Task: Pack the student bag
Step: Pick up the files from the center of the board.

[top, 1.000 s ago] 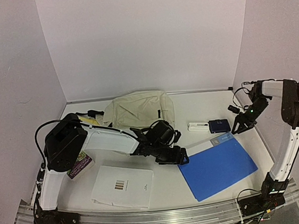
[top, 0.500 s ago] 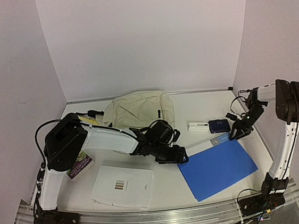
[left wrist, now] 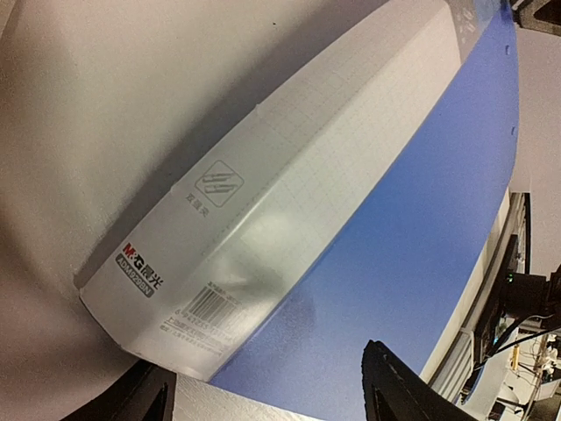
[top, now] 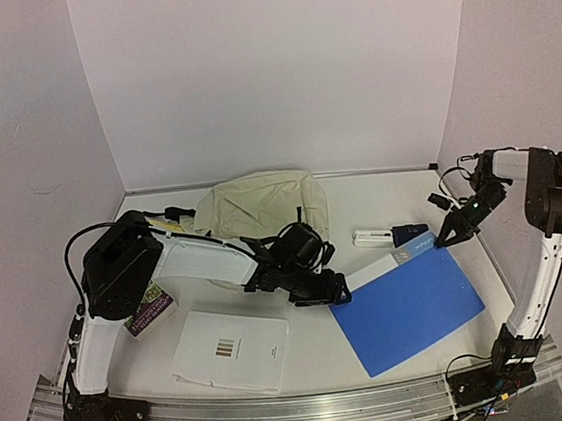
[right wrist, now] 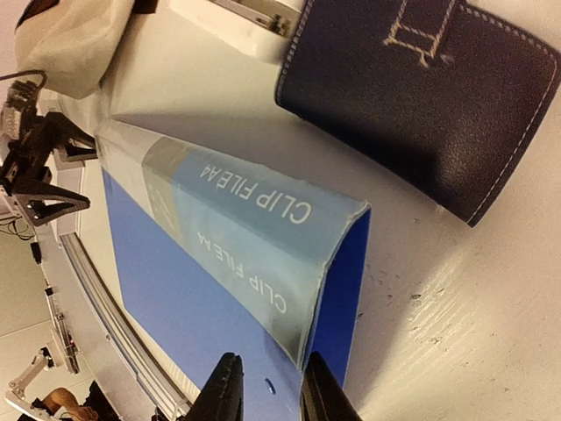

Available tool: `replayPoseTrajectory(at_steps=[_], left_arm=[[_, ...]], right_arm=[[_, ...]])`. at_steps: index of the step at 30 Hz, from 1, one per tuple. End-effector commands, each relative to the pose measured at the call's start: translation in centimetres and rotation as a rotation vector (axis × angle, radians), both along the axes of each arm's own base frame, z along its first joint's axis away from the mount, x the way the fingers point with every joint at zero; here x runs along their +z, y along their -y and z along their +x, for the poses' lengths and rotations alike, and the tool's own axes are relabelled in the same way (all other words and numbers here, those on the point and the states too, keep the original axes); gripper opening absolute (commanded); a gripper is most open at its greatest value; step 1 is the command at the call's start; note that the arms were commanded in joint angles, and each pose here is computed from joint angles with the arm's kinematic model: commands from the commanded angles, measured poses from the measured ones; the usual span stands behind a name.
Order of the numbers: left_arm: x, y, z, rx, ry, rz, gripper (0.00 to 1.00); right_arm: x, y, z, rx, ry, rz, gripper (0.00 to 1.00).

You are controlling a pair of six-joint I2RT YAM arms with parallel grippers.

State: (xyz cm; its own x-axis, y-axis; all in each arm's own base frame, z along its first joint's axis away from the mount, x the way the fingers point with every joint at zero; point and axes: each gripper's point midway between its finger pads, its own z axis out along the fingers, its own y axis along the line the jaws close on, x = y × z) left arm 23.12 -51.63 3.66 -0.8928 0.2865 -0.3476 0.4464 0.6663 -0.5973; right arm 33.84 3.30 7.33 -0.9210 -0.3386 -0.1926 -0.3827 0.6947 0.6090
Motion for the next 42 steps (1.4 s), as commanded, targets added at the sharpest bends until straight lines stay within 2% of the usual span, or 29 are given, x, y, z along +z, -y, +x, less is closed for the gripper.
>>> replayPoseTrajectory(at_steps=[1,4,8,12,22,29,35,38,42], left_arm=[[-0.5,0.7,0.2,-0.014,0.019,-0.012,0.72],[0.1,0.7,0.1,-0.021,0.031,-0.024,0.73],[1.7,0.6,0.2,-0.026,0.052,-0.047,0.72],[4.7,0.1,-0.1,-0.030,0.083,-0.078,0.73],[14.9,-4.4,-0.7,-0.021,0.248,-0.092,0.81],[20.6,-7.8,-0.5,-0.005,0.362,-0.113,0.85],[24.2,-11.9,1.7,0.099,0.393,-0.175,0.86],[26.1,-14.0,3.0,0.176,0.408,-0.224,0.86],[28.7,-17.0,4.4,0.282,0.455,-0.276,0.92]], right_arm=[[6.3,-5.2,-3.5,0.057,-0.033,0.192,0.19],[7.8,-6.2,-4.2,0.086,0.009,0.199,0.18],[10.1,-6.5,-4.0,0.080,0.076,0.176,0.00],[13.4,-6.1,-3.5,0.065,0.184,0.126,0.00],[25.7,-6.9,-3.5,0.032,0.541,0.080,0.00],[31.1,-8.6,-4.3,0.057,0.742,0.050,0.00],[35.9,-10.7,-4.4,0.041,0.953,0.052,0.00],[37.5,-11.8,-3.9,0.022,1.000,0.095,0.00],[38.6,-13.7,-2.7,0.016,1.024,0.153,0.00]])
